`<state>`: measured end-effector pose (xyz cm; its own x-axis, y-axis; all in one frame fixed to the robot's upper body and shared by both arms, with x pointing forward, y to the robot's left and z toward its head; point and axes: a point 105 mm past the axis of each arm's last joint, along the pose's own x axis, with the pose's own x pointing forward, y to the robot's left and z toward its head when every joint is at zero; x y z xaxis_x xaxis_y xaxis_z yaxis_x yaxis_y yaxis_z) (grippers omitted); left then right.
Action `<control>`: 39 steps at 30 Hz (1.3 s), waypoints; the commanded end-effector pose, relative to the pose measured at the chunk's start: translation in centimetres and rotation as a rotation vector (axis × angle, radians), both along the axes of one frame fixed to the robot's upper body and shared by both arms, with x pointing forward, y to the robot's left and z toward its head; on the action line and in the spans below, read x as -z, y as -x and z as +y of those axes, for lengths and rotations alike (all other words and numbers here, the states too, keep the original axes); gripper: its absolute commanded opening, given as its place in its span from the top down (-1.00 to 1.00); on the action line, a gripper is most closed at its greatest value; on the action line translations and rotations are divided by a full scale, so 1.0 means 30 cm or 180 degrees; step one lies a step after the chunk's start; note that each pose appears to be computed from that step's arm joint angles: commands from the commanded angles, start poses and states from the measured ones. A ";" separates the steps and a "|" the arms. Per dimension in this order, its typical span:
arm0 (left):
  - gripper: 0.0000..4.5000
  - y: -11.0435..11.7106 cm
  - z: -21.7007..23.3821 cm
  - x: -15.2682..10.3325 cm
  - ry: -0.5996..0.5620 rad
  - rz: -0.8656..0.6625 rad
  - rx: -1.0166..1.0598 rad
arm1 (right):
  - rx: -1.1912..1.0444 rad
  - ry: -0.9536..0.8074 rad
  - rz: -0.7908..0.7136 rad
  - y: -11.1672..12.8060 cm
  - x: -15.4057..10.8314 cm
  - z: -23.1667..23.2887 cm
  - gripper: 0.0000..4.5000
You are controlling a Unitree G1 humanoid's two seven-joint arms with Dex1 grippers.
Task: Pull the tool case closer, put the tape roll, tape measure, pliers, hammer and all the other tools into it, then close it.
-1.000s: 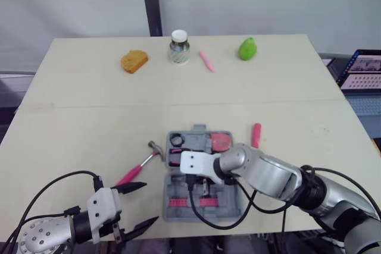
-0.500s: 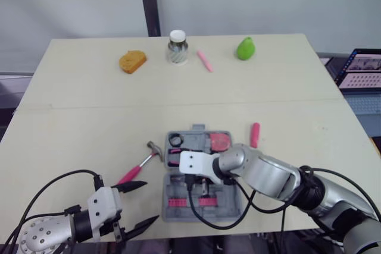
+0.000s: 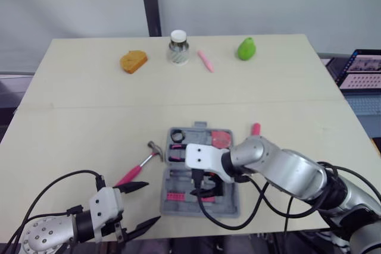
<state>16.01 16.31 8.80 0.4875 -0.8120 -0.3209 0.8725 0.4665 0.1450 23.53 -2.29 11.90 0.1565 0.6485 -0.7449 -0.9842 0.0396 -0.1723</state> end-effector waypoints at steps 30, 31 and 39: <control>-1.00 -0.038 -0.014 -0.020 0.0046 -0.0118 0.0083 | 0.0738 -0.1141 -0.0221 -0.058 0.243 -0.079 0.98; -1.00 -0.038 -0.014 -0.020 0.0046 -0.0118 0.0083 | 0.0735 -0.1086 -0.0222 -0.056 0.254 -0.084 0.98; -1.00 -0.040 -0.013 -0.019 0.0042 -0.0114 0.0080 | 0.0824 -0.0736 -0.0034 -0.035 0.330 -0.123 0.98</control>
